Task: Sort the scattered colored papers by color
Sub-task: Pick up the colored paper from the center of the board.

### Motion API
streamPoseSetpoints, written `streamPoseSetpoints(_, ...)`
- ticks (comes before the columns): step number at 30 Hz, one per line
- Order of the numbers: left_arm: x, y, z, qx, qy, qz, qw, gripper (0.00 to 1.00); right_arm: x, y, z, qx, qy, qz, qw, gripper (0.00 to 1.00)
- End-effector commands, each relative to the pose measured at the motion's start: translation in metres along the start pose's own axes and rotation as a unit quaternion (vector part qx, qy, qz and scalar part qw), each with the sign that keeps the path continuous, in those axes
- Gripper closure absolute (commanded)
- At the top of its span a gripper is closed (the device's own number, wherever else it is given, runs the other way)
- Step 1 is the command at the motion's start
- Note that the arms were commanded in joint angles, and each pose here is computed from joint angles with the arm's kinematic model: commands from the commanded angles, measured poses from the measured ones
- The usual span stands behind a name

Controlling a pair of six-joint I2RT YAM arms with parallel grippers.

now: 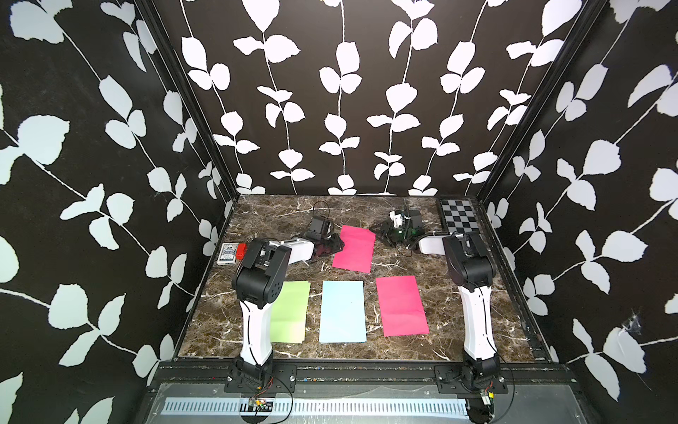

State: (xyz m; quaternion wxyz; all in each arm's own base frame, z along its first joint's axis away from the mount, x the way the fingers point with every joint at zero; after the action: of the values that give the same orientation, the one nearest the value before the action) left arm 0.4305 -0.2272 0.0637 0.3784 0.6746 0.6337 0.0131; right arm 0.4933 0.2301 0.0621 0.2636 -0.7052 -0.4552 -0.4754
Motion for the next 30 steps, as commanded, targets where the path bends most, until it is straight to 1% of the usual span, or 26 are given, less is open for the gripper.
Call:
streamPoseSetpoints(1,0.016,-0.023,0.01,0.048,0.023,-0.018,0.998,0.6,-0.042,-0.027,0.001,0.034,-0.057,0.069,0.995,0.47)
streamPoseSetpoints(2,0.016,-0.023,0.011,0.047,0.023,-0.018,0.998,0.61,-0.05,-0.034,-0.001,0.039,-0.062,0.078,0.994,0.47)
streamPoseSetpoints(4,0.016,-0.023,0.011,0.047,0.024,-0.019,0.998,0.61,-0.049,-0.038,-0.002,0.043,-0.057,0.08,0.994,0.47)
streamPoseSetpoints(13,0.017,-0.024,0.011,0.049,0.027,-0.023,0.998,0.61,-0.025,-0.062,-0.006,0.062,-0.037,0.069,0.995,0.48)
streamPoseSetpoints(21,0.017,-0.026,0.012,0.049,0.024,-0.032,0.998,0.61,-0.006,-0.082,-0.008,0.058,-0.025,0.071,0.995,0.47)
streamPoseSetpoints(24,0.017,-0.026,0.013,0.048,0.022,-0.034,0.998,0.61,-0.003,-0.088,-0.009,0.051,-0.034,0.063,0.996,0.48)
streamPoseSetpoints(30,0.018,-0.027,0.013,0.047,0.023,-0.038,0.998,0.61,-0.004,-0.095,-0.011,0.033,-0.042,0.087,0.995,0.56)
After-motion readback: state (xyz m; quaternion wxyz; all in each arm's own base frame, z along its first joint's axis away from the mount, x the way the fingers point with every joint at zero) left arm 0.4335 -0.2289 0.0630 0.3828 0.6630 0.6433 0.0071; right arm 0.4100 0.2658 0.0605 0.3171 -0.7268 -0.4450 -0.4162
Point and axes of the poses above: each gripper's point midway between its finger pads, its own z axis out along the fingers, its own x axis along the line the jaws close on, y = z × x, the point moved 4 cm from there along -z, back along the fingers, and after that the axes turned 10 degrees about z, right-handed, at the moved point
